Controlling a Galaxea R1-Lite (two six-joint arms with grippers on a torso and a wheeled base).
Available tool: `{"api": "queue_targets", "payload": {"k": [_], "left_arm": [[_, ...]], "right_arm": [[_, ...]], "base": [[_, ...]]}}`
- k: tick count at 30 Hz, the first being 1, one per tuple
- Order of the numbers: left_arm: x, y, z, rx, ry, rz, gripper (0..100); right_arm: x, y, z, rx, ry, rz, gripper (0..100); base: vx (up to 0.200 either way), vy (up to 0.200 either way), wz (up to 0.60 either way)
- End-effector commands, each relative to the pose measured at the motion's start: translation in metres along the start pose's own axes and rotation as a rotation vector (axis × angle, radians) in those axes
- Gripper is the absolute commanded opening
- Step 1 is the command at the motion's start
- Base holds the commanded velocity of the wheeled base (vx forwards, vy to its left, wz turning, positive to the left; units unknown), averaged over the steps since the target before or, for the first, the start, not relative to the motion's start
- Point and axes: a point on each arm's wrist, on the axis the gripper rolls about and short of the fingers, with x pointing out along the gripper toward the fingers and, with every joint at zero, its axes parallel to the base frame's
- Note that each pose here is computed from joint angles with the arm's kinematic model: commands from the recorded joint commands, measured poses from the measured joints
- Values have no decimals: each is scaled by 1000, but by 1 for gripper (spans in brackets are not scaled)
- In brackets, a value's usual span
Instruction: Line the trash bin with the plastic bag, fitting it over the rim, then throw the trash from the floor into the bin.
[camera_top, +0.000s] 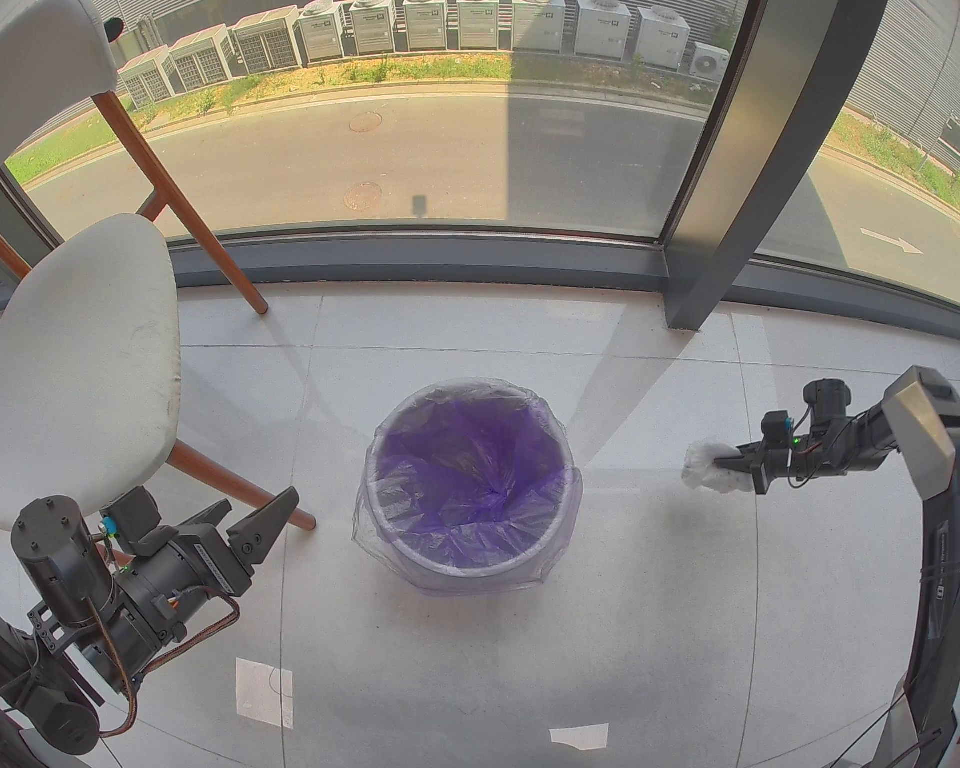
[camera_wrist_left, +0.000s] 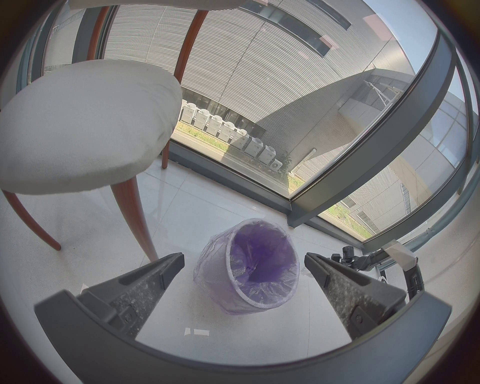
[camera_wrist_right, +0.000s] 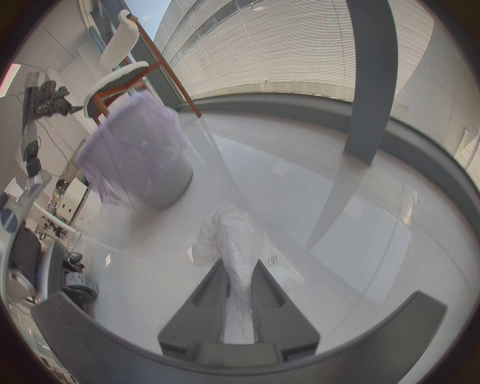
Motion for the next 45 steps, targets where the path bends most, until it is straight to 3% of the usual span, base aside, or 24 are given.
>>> {"api": "queue_targets", "payload": {"k": [1, 6, 10, 15, 19, 22, 27, 31, 37, 45], "left_arm": [[-13, -7, 17, -4, -93, -45, 100], [-23, -9, 24, -6, -140, -61, 100], [-29, -9, 26, -13, -162, -58, 100], [-29, -10, 29, -15, -186, -51, 100], [-27, -12, 34, -14, -208, -54, 100], [-27, -13, 35, -14, -213, -57, 100], [-33, -14, 41, -17, -254, -59, 100], [-35, -13, 40, -19, -257, -57, 100], [-36, -12, 39, -20, -252, -49, 100], [-35, -12, 40, -21, -254, -56, 100]], "right_arm": [[-92, 47, 98, 24, -75, -20, 0], [-123, 86, 149, 133, -139, -13, 0], [-136, 137, 177, 194, -157, 22, 0], [-120, 195, 188, 168, -105, 105, 0], [-104, 222, 187, 161, -58, 133, 0], [-93, 232, 193, 151, -84, 144, 0], [-36, 268, 210, 268, -235, 98, 0], [-8, 282, 202, 314, -330, 83, 0], [25, 294, 163, 289, -404, 98, 0], [63, 320, 141, 272, -371, 158, 0]], "base": [[0, 0, 0], [0, 0, 0], [0, 0, 0], [0, 0, 0], [0, 0, 0], [0, 0, 0], [0, 0, 0], [0, 0, 0], [0, 0, 0], [0, 0, 0]]}}
